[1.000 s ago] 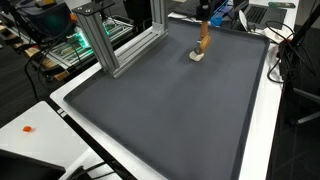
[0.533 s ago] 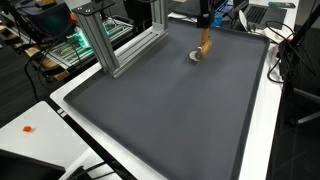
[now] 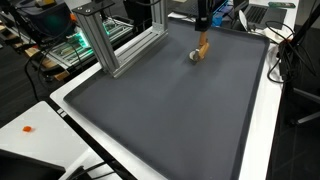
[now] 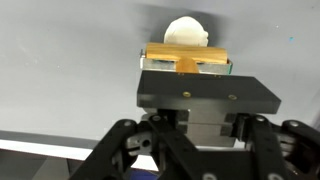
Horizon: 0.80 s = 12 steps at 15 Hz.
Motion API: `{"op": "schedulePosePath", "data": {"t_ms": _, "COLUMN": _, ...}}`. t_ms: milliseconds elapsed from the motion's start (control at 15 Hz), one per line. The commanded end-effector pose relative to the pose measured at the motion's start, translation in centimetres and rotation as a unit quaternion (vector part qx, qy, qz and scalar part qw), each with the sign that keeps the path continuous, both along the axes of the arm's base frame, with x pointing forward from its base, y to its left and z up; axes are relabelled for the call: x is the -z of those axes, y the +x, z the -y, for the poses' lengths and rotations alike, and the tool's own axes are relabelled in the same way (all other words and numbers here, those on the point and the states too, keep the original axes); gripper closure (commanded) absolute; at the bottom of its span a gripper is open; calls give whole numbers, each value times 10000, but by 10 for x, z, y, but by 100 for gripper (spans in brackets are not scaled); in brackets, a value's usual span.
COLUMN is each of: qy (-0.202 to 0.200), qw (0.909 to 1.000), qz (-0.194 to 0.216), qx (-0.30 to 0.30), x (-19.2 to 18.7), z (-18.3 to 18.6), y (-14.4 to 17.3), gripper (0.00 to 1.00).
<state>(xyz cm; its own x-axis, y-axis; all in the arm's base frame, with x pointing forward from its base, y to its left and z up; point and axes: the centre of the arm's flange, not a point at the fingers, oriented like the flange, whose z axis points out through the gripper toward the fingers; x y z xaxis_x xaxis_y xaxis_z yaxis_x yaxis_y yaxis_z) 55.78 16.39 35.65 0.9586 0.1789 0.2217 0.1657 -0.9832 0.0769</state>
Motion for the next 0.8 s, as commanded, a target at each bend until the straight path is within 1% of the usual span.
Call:
{"op": "schedulePosePath", "data": {"t_ms": 0, "qy": -42, "qw": 9996, "qz": -269, "qx": 26, "x": 3, "z": 2, "y": -11, "gripper": 65}}
{"op": "schedulePosePath", "data": {"t_ms": 733, "qy": -60, "qw": 9981, "qz": -618, "qx": -25, "x": 4, "z": 3, "y": -25, "gripper": 65}}
